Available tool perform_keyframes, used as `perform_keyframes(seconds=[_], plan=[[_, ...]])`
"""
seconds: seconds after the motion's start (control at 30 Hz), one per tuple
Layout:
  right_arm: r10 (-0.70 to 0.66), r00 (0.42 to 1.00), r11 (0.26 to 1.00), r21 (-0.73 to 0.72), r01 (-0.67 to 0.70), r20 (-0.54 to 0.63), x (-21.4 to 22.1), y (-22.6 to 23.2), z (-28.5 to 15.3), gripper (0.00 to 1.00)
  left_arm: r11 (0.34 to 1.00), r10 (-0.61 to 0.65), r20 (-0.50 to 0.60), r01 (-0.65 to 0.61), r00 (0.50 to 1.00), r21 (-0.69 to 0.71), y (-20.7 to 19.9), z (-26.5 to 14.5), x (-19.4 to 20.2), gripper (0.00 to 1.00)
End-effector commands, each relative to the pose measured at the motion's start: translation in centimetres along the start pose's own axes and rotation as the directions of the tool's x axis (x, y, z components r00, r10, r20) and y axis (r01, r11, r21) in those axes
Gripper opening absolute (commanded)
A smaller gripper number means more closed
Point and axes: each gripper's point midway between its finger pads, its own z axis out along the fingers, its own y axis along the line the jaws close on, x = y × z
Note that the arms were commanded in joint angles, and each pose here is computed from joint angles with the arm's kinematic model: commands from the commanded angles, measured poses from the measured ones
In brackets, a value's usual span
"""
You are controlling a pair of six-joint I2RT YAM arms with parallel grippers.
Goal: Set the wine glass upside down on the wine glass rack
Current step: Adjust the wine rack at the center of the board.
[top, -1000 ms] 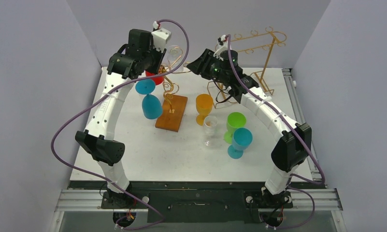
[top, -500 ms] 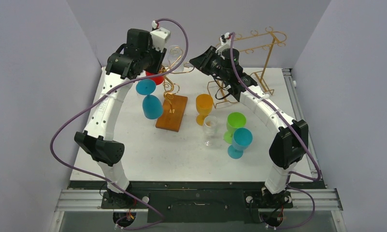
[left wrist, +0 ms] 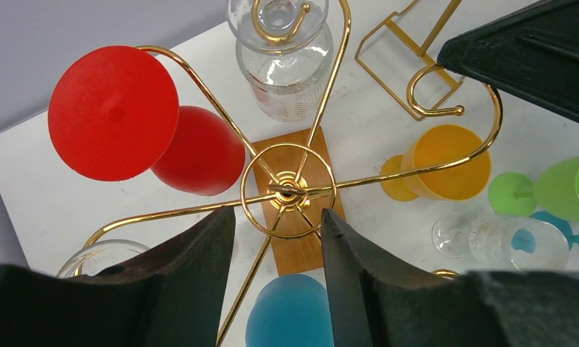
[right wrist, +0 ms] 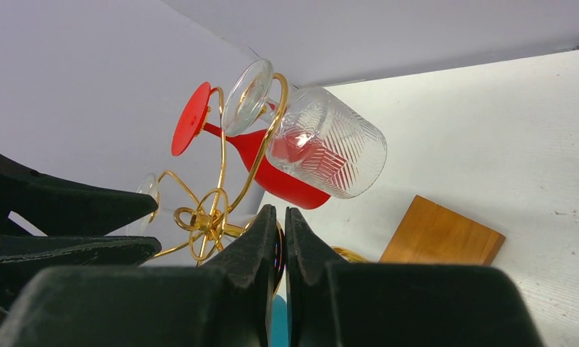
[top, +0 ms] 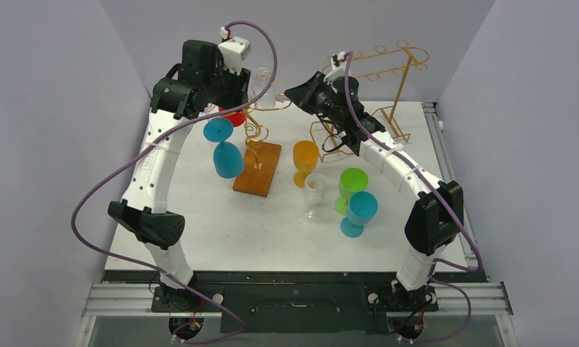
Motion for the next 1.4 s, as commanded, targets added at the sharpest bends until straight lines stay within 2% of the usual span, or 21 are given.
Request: perform_keyframes(seconds=[0.0, 0.37, 0.77, 1.03, 1.37], plan=[[-0.018, 0.998, 1.000, -0.014, 0.019, 0.055, -1.6, 1.3, -1.7, 0.00, 0.999, -0.032, 0.090, 0.028, 0.995, 0.038, -0.8, -2.4, -2.4, 0.44], [-0.010, 0.998, 1.000, -0.011, 0.010, 0.060, -1.2, 1.5, -1.9, 0.00, 0.998, -0.029, 0.024, 0.027, 0.999, 0.049, -1.0, -0.4, -0.3, 0.43], [0.021, 0.999, 1.000, 0.013, -0.021, 0.040, 1.6, 1.4, -3.7, 0.00, 1.000, 0.027, -0.018, -0.027, 0.999, -0.016, 0.5, 1.7, 1.2, 0.23], [0.008, 1.000, 0.999, 0.040, -0.009, 0.028, 4.1, 1.4, -5.4, 0.00, 0.994, 0.074, -0.022, -0.076, 0.997, -0.078, 2.3, 1.4, 1.6, 0.20], [0.009, 1.000, 0.997, 0.072, -0.008, -0.011, 6.3, 0.9, -6.0, 0.00, 0.993, 0.084, 0.004, -0.084, 0.996, -0.086, 2.4, 1.2, 1.3, 0.19]])
